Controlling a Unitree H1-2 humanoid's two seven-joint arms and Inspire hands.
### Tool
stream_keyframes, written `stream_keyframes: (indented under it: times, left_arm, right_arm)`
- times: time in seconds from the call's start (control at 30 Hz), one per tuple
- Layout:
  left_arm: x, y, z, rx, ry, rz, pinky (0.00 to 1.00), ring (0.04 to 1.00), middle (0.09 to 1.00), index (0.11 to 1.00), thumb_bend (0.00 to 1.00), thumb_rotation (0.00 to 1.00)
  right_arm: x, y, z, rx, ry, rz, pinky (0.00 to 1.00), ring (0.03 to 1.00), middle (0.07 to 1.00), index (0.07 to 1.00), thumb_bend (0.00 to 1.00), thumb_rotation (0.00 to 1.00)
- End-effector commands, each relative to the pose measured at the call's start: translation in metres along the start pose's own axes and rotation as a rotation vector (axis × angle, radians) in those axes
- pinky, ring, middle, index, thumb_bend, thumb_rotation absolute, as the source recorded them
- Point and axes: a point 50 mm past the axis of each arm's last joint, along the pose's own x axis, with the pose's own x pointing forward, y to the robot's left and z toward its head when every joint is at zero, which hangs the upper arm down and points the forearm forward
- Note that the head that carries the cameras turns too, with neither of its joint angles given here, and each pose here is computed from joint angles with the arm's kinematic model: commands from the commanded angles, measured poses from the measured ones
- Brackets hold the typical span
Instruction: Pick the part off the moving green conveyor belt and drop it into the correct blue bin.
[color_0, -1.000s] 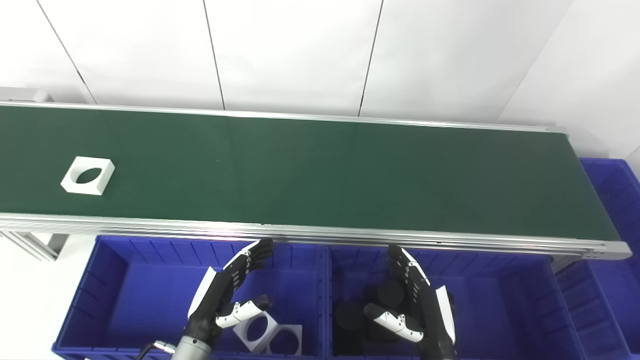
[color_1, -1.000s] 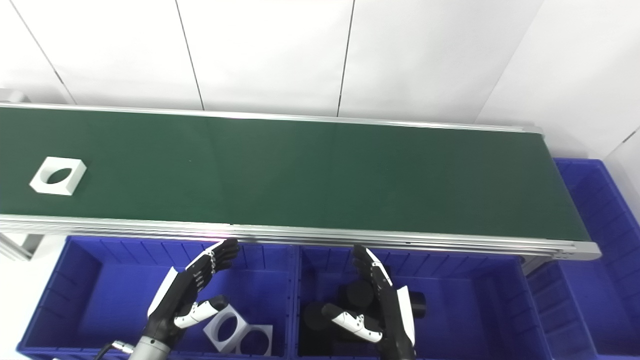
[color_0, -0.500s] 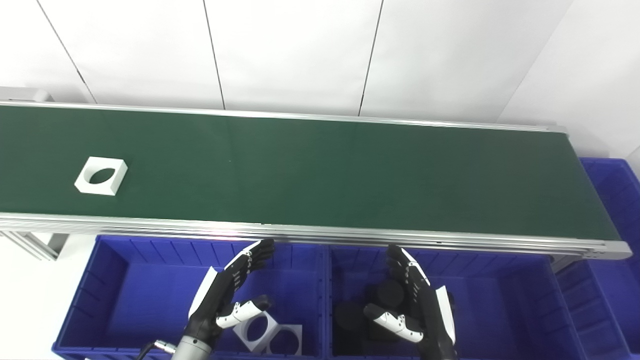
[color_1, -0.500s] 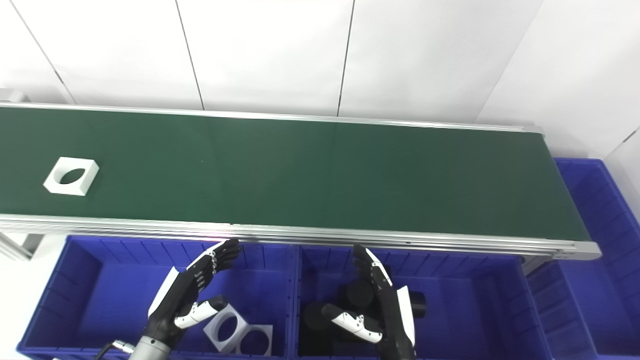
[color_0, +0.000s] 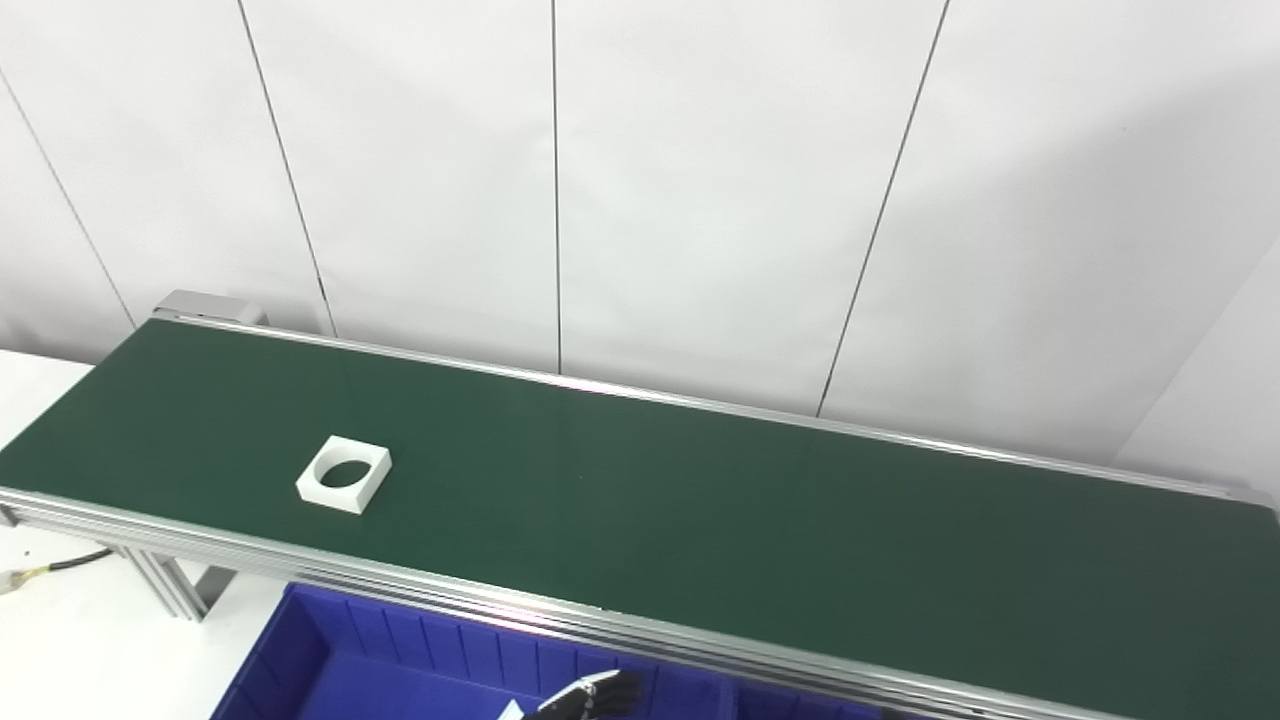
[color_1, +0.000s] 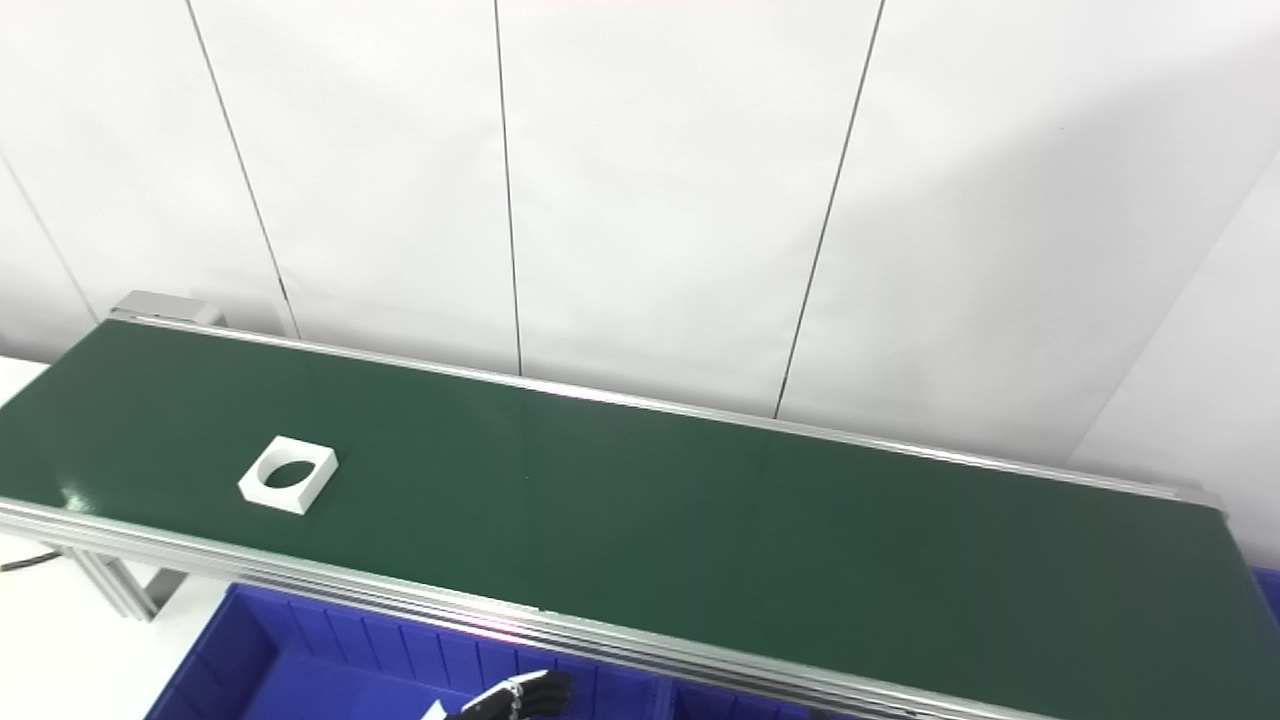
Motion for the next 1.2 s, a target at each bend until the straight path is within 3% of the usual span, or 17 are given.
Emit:
stream_keyframes:
  times: [0.0,0.2,0.3,0.47,0.6,0.73,0.87,0.93,1.03,1.17]
  left_arm:
    - [0.010,0.005,0.017,-0.010,-0.093,0.039,0.74,0.795,0.806,0.792,0.84,0.56]
    - [0.019,0.017,0.041,0.040,-0.189,0.051,0.74,0.791,0.798,0.790,0.89,0.62]
    - [0.024,0.026,0.057,0.039,-0.251,0.069,0.73,0.790,0.809,0.790,0.86,0.58]
    - [0.037,0.061,0.087,0.140,-0.366,0.147,0.71,0.769,0.793,0.785,0.87,0.58]
    - [0.047,0.086,0.102,0.127,-0.414,0.143,0.79,0.832,0.840,0.837,0.85,0.51]
    - [0.056,0.107,0.111,0.128,-0.444,0.167,0.83,0.861,0.867,0.866,0.81,0.50]
    - [0.066,0.124,0.121,0.187,-0.470,0.200,0.86,0.878,0.884,0.876,0.81,0.50]
    - [0.073,0.136,0.127,0.239,-0.478,0.210,0.87,0.890,0.899,0.893,0.77,0.49]
    - [0.082,0.154,0.132,0.287,-0.479,0.230,0.87,0.896,0.907,0.902,0.76,0.42]
    - [0.095,0.177,0.134,0.372,-0.452,0.236,0.88,0.902,0.915,0.909,0.76,0.40]
  right_arm:
    - [0.008,-0.003,0.009,0.015,-0.081,-0.021,0.86,0.858,0.885,0.898,0.88,0.61]
    - [0.009,-0.004,0.010,-0.002,-0.094,-0.021,0.85,0.853,0.874,0.890,0.88,0.61]
    - [0.010,-0.004,0.011,-0.001,-0.097,-0.024,0.84,0.848,0.870,0.890,0.88,0.61]
    - [0.010,-0.005,0.013,0.003,-0.104,-0.023,0.84,0.848,0.872,0.890,0.89,0.61]
    - [0.011,-0.003,0.015,0.018,-0.108,-0.022,0.85,0.851,0.877,0.890,0.89,0.60]
    - [0.011,-0.004,0.017,0.012,-0.119,-0.021,0.83,0.839,0.861,0.880,0.89,0.59]
    - [0.011,-0.003,0.019,0.019,-0.124,-0.023,0.83,0.834,0.859,0.874,0.89,0.58]
    - [0.011,-0.004,0.020,0.027,-0.125,-0.021,0.83,0.833,0.857,0.871,0.90,0.58]
    - [0.011,-0.006,0.022,0.019,-0.137,-0.021,0.82,0.829,0.854,0.865,0.91,0.58]
    - [0.010,-0.006,0.025,0.032,-0.141,-0.026,0.82,0.826,0.851,0.861,0.91,0.57]
